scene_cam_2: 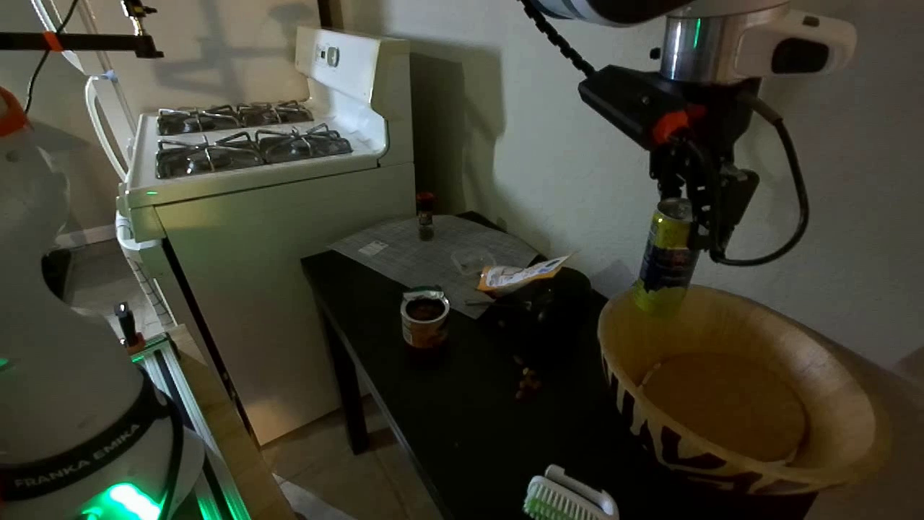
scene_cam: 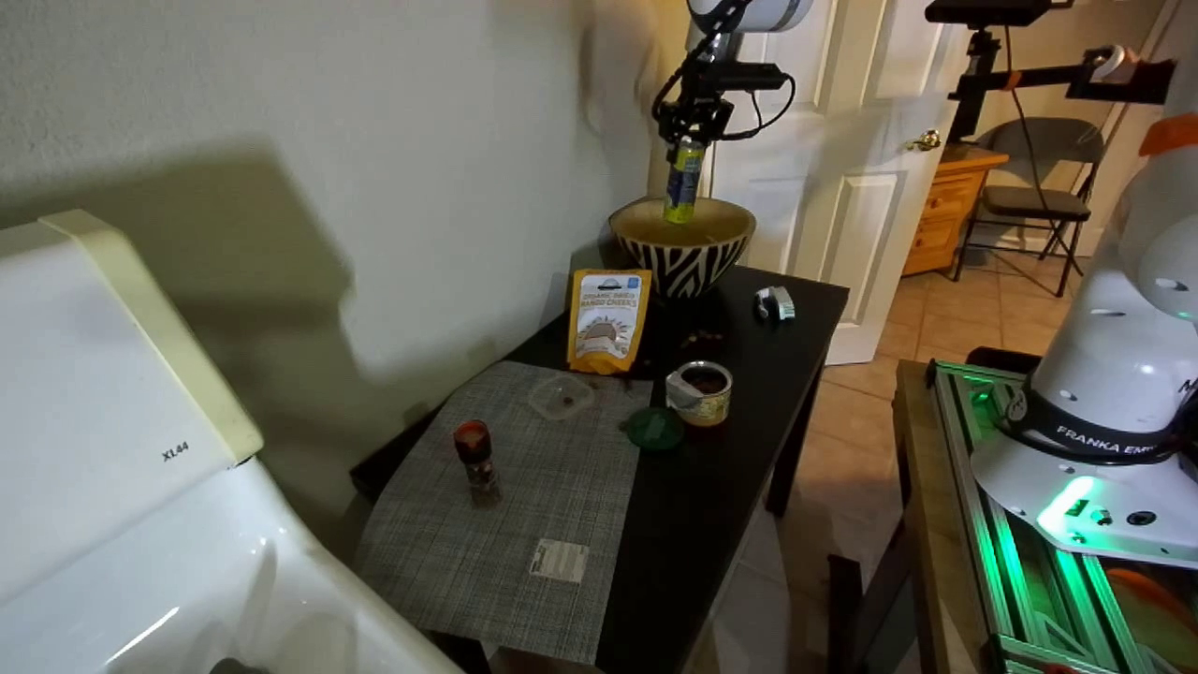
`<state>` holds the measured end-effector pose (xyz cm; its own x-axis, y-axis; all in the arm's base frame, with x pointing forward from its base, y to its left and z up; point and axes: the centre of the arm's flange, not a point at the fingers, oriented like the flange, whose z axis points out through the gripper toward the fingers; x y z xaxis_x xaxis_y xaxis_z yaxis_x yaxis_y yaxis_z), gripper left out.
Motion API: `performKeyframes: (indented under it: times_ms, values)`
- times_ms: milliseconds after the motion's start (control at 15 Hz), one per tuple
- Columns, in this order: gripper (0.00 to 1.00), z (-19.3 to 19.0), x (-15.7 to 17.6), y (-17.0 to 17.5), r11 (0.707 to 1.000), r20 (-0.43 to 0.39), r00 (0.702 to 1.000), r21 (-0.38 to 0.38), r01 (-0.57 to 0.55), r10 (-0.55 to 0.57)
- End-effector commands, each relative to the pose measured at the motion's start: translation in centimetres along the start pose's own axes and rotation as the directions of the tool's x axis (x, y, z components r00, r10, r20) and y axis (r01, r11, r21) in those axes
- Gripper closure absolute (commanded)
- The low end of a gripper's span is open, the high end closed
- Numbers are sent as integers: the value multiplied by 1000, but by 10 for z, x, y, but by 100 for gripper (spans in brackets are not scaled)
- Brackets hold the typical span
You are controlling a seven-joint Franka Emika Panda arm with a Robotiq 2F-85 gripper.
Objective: Put the can in the brown bowl
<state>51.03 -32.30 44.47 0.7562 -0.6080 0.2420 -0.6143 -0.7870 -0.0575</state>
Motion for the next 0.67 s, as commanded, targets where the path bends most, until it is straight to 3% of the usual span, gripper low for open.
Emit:
performKeyframes:
  times_ms: [0, 400, 600]
  values:
    - [62, 38, 6, 11, 997, 16, 997, 32, -74, 74]
    - [62, 109, -2, 16, 995, 16, 996, -33, -90, 91]
    - [62, 134, -19, 6, 995, 81, 994, -82, -62, 68]
